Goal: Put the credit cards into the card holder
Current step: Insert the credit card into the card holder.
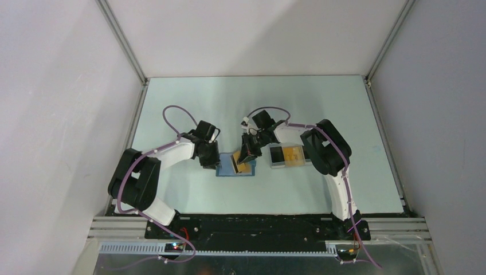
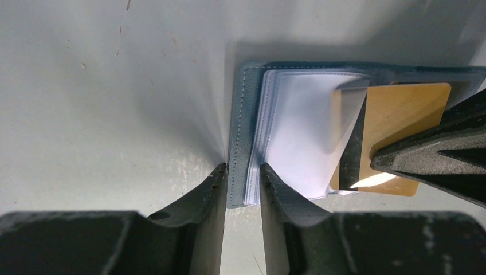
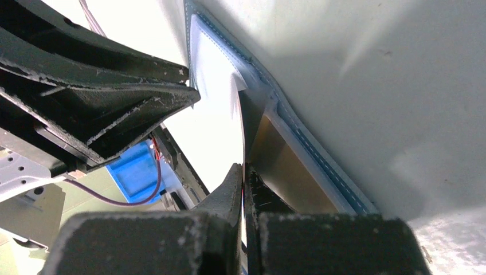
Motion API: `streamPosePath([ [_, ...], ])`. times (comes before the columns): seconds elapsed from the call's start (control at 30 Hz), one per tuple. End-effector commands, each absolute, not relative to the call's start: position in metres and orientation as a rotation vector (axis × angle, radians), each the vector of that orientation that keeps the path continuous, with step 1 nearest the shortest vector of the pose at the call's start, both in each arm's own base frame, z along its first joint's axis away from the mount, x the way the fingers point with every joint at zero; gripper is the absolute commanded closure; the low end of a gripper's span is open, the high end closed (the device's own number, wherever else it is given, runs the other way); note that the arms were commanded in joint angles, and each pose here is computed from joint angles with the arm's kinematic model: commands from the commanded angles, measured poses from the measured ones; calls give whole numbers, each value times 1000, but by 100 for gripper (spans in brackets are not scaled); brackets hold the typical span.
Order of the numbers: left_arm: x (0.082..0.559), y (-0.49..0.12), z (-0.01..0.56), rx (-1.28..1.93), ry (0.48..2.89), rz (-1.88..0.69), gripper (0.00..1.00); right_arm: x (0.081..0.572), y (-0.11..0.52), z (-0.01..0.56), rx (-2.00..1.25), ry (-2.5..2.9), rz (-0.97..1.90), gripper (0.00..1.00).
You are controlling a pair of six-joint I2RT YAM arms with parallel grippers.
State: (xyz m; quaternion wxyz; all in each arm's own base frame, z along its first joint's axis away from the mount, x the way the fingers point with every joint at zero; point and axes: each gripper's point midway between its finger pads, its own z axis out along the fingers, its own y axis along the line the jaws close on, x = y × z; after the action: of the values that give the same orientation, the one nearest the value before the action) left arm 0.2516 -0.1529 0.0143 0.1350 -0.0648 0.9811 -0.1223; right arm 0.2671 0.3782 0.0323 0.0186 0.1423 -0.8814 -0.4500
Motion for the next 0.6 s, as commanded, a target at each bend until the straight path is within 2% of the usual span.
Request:
streamPosePath([
  [0.0,250,-152,7,-139,2862,-320,68,290,383,29,410,-2859,-1408,100],
  [0.57,251,-156,8,-144,2868,-343,70,288,400,23,292,-2857,-1527,100],
])
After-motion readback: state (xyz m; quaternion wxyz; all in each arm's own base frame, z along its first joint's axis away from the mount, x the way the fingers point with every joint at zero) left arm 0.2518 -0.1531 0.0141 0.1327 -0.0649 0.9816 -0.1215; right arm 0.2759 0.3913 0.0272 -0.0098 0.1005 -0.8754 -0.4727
